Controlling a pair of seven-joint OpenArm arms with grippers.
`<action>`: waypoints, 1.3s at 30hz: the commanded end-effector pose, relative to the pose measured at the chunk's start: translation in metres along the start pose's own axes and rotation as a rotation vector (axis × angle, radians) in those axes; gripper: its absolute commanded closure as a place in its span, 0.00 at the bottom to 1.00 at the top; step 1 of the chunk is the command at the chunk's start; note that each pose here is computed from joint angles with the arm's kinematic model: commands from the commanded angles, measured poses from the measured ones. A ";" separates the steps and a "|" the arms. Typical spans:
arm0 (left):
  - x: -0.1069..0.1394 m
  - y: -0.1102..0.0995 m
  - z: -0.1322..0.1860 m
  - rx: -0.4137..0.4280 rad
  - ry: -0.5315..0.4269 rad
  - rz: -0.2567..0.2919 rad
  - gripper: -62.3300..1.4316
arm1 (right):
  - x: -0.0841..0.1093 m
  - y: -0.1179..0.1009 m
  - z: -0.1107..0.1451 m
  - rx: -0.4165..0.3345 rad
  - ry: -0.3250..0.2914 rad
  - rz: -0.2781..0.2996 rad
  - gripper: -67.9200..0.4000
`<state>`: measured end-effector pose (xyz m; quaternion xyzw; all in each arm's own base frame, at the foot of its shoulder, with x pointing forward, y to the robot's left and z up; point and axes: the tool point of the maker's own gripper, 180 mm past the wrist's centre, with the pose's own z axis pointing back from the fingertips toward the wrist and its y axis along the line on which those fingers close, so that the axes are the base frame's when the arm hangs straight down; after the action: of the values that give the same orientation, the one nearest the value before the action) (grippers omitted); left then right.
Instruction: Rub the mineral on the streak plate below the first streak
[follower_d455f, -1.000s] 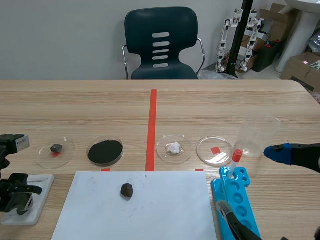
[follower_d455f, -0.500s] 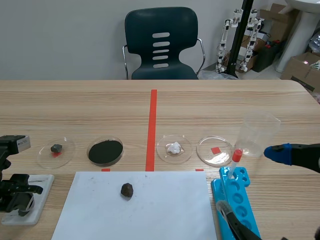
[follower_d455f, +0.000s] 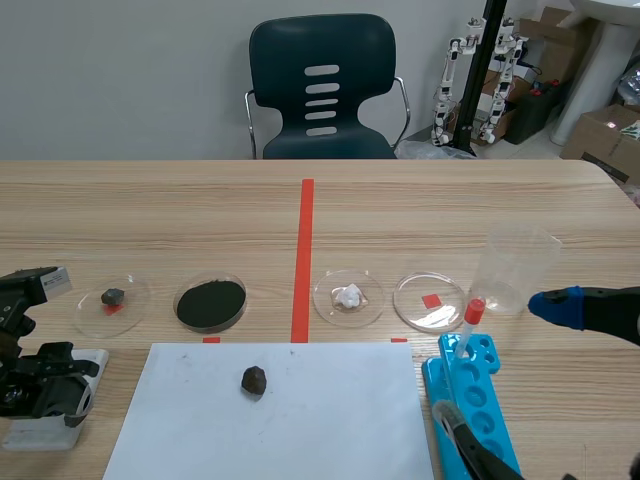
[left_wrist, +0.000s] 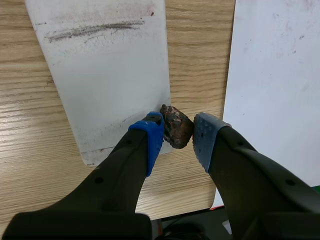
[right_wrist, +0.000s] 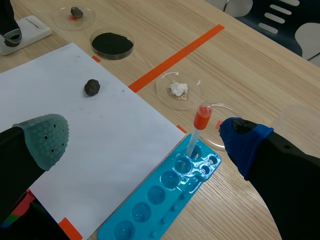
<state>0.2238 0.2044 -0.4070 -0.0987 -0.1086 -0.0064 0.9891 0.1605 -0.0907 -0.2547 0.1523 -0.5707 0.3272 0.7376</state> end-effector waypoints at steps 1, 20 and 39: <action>0.002 -0.004 0.000 -0.018 -0.004 0.003 0.94 | 0.006 -0.004 -0.001 -0.010 -0.023 0.004 0.06; -0.001 0.041 0.006 0.228 0.014 -0.025 0.94 | 0.006 -0.004 -0.001 -0.010 -0.023 0.004 0.06; -0.007 0.045 0.007 0.253 0.044 -0.018 0.94 | 0.006 -0.004 -0.001 -0.010 -0.023 0.004 0.06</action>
<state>0.2238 0.2391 -0.4089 0.0056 -0.0996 -0.0042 0.9950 0.1605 -0.0907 -0.2547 0.1523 -0.5707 0.3272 0.7376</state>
